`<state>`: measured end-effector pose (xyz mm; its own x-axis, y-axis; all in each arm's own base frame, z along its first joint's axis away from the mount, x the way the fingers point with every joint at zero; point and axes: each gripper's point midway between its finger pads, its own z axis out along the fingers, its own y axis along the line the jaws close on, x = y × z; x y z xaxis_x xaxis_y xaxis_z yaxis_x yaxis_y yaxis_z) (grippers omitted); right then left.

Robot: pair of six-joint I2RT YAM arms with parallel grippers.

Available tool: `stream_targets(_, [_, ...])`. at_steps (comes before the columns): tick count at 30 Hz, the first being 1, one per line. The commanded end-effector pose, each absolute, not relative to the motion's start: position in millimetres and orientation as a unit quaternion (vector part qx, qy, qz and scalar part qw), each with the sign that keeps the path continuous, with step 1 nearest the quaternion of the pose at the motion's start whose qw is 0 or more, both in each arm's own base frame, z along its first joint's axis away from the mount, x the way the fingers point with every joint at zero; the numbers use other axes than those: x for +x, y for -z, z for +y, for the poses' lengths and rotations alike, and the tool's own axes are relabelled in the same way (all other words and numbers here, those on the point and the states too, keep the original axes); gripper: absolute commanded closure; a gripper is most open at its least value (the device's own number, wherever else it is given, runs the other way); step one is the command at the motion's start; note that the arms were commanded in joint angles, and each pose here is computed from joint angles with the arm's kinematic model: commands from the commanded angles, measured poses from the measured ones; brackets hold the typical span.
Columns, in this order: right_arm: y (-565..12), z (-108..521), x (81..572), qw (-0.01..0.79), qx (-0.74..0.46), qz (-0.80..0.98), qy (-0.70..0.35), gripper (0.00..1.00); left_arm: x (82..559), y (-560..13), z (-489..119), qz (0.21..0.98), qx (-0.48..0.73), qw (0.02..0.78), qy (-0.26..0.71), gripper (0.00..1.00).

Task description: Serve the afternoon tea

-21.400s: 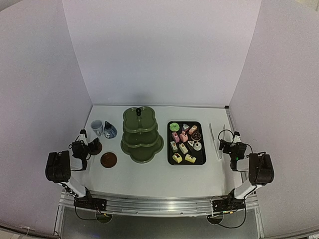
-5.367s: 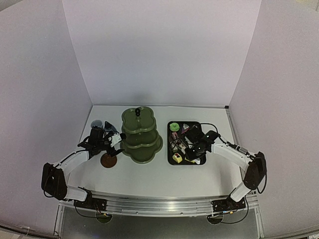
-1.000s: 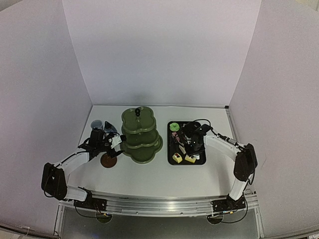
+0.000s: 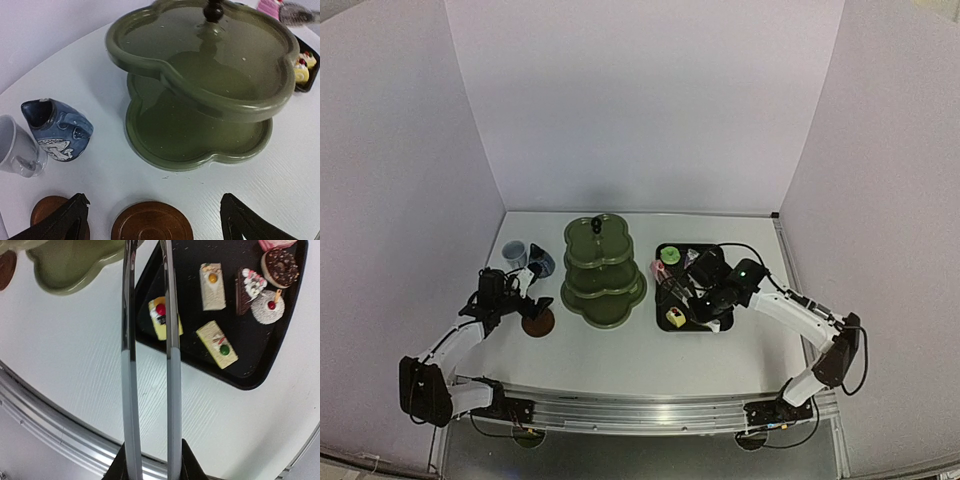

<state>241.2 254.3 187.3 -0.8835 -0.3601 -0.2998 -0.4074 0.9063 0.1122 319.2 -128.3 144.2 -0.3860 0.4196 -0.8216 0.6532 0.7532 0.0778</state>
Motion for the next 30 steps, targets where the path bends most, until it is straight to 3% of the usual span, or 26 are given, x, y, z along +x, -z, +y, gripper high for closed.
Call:
stream_targets(1, [-198.7, 257.4, 205.3, 0.108, -0.189, 0.967, -0.131, 1.00, 330.1, -164.5, -125.5, 0.822, 0.223, 0.488, 0.193, 0.08])
stream_targets(10, [-183.2, 291.0, 164.5, 0.050, -0.233, 0.954, -0.183, 1.00, 323.9, -158.1, -127.3, 0.820, 0.182, 0.492, 0.231, 0.07])
stream_targets(30, [-149.5, 359.5, 226.5, 0.106, -0.292, 0.940, -0.140, 1.00, 323.6, -159.1, -125.9, 0.819, 0.178, 0.495, 0.230, 0.04])
